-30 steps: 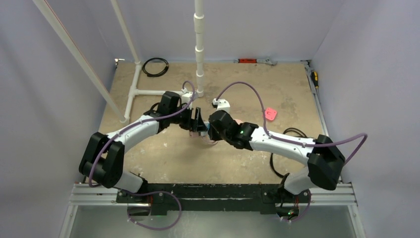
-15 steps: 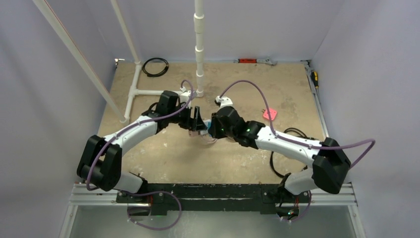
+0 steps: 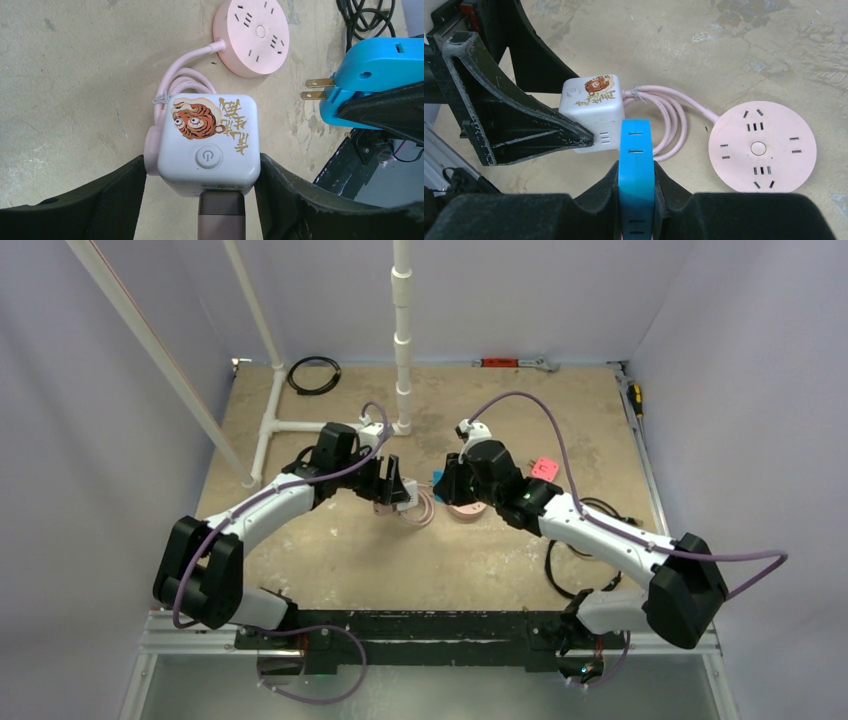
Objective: Pull the plug off the socket
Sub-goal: Remove the plug from the socket, then place the plug at the center of the board.
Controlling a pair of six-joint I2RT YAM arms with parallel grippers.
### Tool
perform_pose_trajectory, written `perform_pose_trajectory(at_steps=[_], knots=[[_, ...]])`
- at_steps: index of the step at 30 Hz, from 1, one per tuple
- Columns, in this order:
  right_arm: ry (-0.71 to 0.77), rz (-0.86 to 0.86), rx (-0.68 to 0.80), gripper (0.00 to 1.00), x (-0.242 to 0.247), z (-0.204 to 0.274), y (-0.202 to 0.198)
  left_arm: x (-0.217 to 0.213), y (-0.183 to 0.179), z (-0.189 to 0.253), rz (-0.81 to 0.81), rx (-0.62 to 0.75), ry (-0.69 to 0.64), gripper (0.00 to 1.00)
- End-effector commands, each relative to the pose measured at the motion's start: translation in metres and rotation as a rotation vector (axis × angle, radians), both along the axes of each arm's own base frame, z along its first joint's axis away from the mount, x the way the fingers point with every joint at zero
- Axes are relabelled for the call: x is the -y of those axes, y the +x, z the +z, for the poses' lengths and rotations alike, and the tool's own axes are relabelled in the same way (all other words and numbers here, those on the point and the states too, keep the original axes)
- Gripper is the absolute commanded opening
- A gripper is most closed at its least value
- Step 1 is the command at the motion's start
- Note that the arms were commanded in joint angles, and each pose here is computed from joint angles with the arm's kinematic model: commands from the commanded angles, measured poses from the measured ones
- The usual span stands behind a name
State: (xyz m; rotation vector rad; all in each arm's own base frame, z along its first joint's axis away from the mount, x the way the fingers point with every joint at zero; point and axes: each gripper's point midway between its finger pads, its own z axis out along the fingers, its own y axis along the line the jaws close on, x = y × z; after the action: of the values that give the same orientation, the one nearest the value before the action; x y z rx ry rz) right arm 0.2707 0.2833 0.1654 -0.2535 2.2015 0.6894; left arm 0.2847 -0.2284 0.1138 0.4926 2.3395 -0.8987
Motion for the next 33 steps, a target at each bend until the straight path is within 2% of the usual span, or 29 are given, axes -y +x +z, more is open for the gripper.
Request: perform_pose_trajectory(at_steps=[1,8,14,24,29,33], knots=[[0.026,-0.009,0.038,0.00,-0.001,0.016,0.003,0.002,0.009,0.016,-0.006,0.069,-0.017,0.00],[-0.001,-0.138,0.059,0.00,0.027,0.021,0.014,0.002,0.010,0.039,-0.005,0.140,-0.054,0.00],[0.016,-0.252,0.044,0.00,0.074,0.012,0.048,-0.002,0.007,0.062,-0.006,0.229,-0.080,0.00],[0.050,-0.463,-0.019,0.00,0.167,-0.025,0.119,0.003,0.003,0.062,-0.030,0.210,-0.100,0.00],[0.004,-0.501,-0.076,0.00,0.190,-0.053,0.142,0.005,0.001,0.062,-0.041,0.198,-0.116,0.00],[-0.005,-0.476,-0.103,0.00,0.191,-0.065,0.152,0.006,0.000,0.062,-0.045,0.198,-0.123,0.00]])
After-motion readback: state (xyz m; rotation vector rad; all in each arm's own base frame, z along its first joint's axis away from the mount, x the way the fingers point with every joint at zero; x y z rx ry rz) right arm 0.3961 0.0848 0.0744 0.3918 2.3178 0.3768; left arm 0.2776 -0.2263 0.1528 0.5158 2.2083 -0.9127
